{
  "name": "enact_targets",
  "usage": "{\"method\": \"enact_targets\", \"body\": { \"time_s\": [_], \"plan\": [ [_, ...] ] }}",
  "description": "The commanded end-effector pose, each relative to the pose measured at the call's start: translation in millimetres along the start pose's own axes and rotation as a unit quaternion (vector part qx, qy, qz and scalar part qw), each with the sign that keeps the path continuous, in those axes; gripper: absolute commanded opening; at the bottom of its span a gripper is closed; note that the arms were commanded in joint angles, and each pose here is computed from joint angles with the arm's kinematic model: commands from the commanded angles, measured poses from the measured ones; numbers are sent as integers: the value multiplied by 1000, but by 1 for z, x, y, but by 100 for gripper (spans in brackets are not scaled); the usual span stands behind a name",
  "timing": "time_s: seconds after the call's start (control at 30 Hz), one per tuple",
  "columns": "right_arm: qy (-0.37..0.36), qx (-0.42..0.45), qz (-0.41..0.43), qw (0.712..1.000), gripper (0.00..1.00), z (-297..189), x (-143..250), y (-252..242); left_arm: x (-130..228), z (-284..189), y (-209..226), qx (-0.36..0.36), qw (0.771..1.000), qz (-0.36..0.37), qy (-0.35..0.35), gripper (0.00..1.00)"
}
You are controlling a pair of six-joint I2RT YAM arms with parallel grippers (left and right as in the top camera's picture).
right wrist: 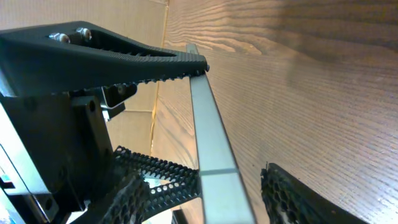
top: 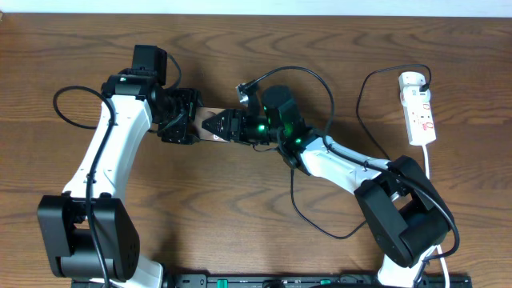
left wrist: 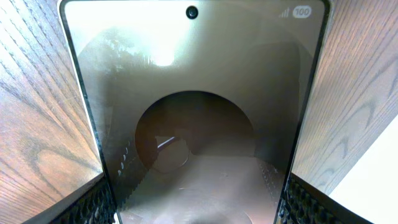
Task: Plug charger to phone and switch on socket
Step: 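Close the right gripper on the phone's edge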
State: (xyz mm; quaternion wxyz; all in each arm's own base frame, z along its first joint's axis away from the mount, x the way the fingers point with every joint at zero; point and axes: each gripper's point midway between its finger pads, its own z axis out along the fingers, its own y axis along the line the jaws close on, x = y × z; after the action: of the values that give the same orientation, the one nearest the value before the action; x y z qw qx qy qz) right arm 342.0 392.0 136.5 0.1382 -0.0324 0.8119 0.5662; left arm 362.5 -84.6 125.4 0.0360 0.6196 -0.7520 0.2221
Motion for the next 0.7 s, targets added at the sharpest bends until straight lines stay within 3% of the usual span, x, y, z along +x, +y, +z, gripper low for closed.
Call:
{"method": "enact_targets", "body": {
  "time_s": [0.0, 0.67],
  "plan": [
    [0, -4, -2, 1000, 55, 2, 0, 5, 6, -5, -3, 7, 1000, -5, 15, 7],
    [5, -5, -5, 1000, 46, 4, 4, 8, 7, -5, 3, -6, 1000, 16, 16, 7]
  ]
}}
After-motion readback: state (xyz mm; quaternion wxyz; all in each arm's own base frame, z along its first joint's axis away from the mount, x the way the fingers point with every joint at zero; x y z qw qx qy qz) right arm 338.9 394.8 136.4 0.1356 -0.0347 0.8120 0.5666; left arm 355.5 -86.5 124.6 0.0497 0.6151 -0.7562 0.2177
